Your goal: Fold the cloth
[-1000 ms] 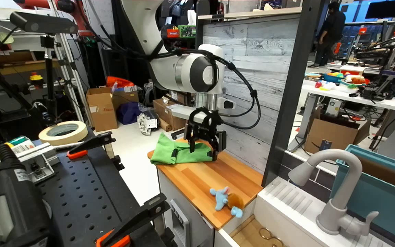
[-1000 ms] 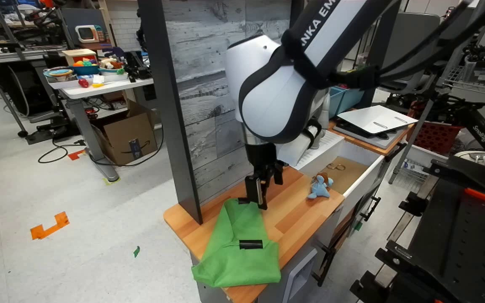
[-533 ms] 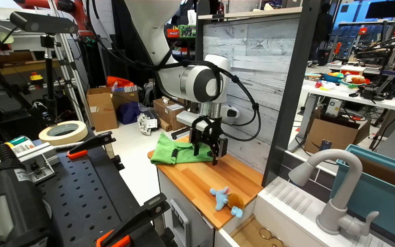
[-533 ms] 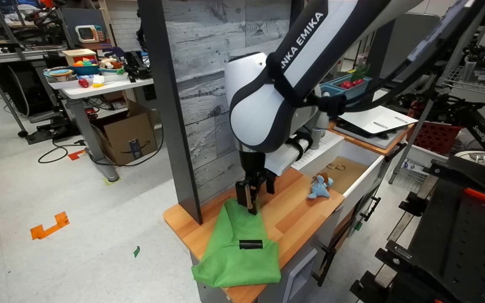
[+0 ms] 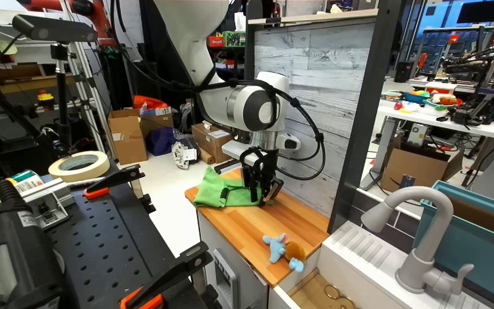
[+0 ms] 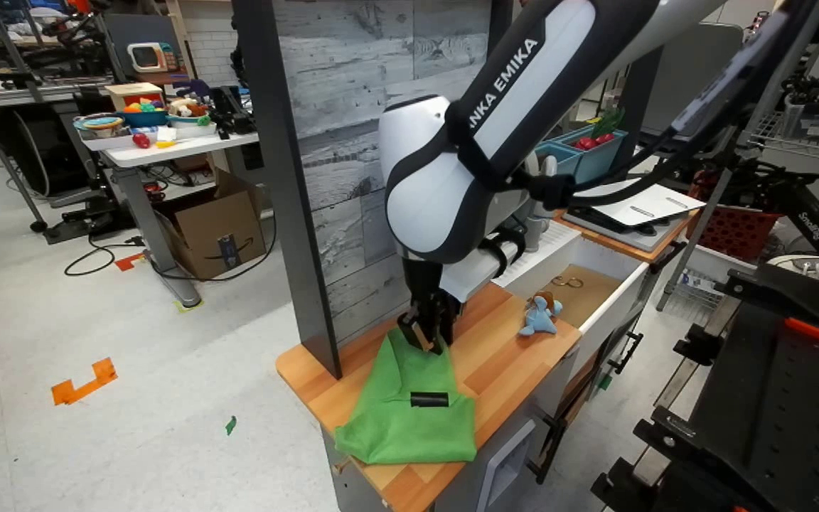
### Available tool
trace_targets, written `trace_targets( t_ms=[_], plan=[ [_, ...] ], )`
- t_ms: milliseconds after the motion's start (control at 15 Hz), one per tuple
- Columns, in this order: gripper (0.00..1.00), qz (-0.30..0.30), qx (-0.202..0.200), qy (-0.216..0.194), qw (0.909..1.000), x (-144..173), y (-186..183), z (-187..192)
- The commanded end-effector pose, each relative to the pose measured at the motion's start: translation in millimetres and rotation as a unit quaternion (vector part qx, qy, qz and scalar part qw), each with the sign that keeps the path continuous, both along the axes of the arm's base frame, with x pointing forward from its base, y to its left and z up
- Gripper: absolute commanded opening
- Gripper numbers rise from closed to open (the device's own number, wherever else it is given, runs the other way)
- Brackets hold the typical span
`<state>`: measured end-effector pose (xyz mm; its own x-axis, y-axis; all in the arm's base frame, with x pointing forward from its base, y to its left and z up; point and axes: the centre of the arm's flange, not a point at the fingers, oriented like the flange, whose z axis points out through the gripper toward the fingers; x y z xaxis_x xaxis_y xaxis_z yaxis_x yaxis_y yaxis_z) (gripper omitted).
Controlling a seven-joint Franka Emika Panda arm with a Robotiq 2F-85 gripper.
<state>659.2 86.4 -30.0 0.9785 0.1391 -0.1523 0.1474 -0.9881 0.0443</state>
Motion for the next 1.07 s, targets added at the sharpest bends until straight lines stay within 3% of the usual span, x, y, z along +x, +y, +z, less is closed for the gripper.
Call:
trace_targets(
  t_ms=[0, 600, 1000],
  plan=[
    [0.01, -0.014, -0.007, -0.026, 0.9995, -7.7, -1.9, 8.5],
    [0.03, -0.055, -0.032, -0.07, 0.9956, -55.0, -22.9, 81.5],
    [0.03, 0.004, -0.051, -0.067, 0.9964, -70.7, 24.6, 109.9]
  ],
)
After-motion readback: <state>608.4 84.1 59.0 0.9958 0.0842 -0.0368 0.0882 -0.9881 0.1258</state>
